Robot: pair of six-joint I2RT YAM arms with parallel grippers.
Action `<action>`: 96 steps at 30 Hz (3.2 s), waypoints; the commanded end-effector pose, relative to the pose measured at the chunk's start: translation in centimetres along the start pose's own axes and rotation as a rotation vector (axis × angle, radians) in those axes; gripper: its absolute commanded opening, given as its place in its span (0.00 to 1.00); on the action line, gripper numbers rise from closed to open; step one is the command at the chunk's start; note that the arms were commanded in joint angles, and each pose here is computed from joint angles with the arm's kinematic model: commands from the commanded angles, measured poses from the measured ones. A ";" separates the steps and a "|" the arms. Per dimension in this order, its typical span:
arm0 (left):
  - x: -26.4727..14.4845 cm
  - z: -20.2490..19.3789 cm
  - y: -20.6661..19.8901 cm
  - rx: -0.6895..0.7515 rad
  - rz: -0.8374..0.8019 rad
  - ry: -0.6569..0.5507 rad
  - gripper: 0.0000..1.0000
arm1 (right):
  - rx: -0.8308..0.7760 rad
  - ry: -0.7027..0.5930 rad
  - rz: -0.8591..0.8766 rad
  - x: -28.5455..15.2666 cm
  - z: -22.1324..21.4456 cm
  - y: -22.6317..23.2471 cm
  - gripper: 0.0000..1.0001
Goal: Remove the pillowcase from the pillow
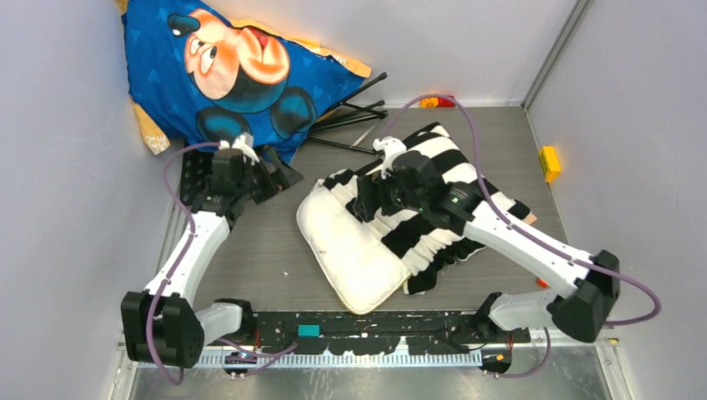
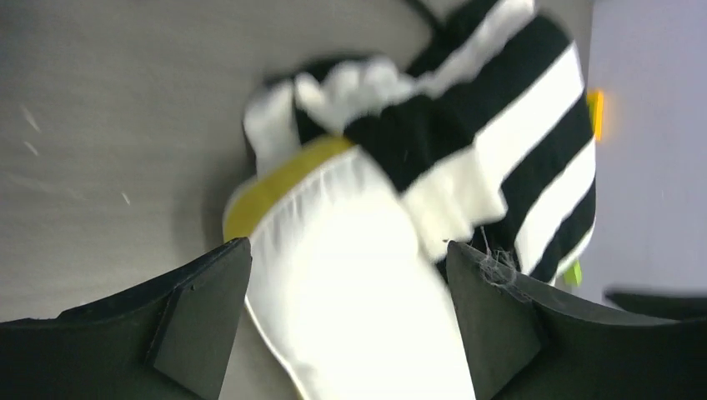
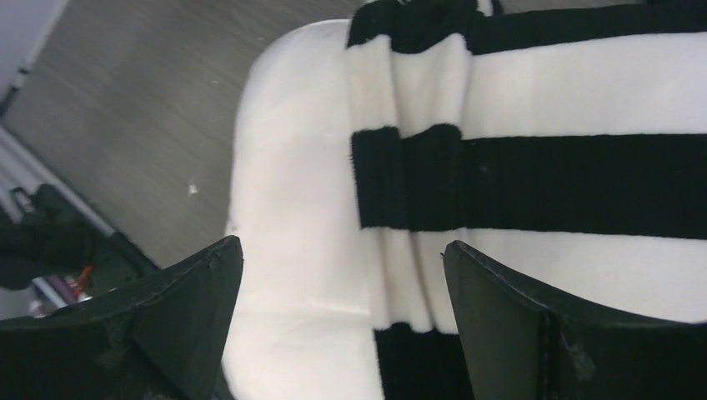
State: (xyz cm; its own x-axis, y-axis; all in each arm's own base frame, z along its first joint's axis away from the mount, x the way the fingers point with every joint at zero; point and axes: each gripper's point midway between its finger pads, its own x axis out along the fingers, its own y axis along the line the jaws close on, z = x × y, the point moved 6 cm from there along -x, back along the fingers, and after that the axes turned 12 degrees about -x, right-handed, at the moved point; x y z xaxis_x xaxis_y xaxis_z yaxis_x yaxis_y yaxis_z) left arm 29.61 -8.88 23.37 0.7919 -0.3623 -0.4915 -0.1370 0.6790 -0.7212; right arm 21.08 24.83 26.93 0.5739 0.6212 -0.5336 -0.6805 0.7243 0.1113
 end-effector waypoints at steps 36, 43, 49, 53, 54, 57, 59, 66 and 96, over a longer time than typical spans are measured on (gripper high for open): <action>2.6 -16.7 1.1 -0.241 -0.185 0.360 0.25 | 0.052 0.059 -0.281 6.0 -1.8 -5.2 0.00; 1.1 -11.1 3.8 -0.243 -0.112 0.271 0.00 | 0.138 0.031 -0.429 2.9 -1.0 -11.3 0.00; -2.2 -6.6 4.7 -0.169 -0.016 0.150 0.00 | 0.229 -0.024 -0.538 0.3 1.1 -16.6 0.00; -3.3 -4.9 4.5 -0.180 -0.015 0.135 0.00 | 0.348 -0.007 -0.664 -0.7 0.7 -20.3 0.00; -3.5 -4.1 4.6 -0.195 -0.013 0.119 0.00 | 0.374 -0.009 -0.679 -0.8 0.5 -21.0 0.00; -3.9 -3.3 3.7 -0.191 -0.056 0.118 0.00 | 0.361 -0.010 -0.622 -1.0 0.5 -21.0 0.03; -4.0 -3.2 2.9 -0.189 -0.105 0.133 0.00 | 0.336 -0.022 -0.516 -0.7 0.6 -19.9 0.22; -4.2 -2.5 0.3 -0.178 -0.212 0.205 0.00 | 0.241 0.115 -0.206 1.0 0.4 -13.0 0.71; -6.9 0.5 -3.0 -0.066 -0.178 0.127 0.00 | -0.008 0.416 -0.677 4.2 -8.9 -11.3 0.90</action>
State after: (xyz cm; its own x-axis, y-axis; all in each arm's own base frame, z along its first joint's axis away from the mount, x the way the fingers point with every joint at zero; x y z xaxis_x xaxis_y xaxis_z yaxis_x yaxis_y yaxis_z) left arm 24.22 -8.73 24.23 0.6292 -0.5837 -0.5132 -0.2042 0.5129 -0.8338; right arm 24.61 21.52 16.49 0.6081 0.0706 -0.7907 -0.4190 0.8745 -0.2442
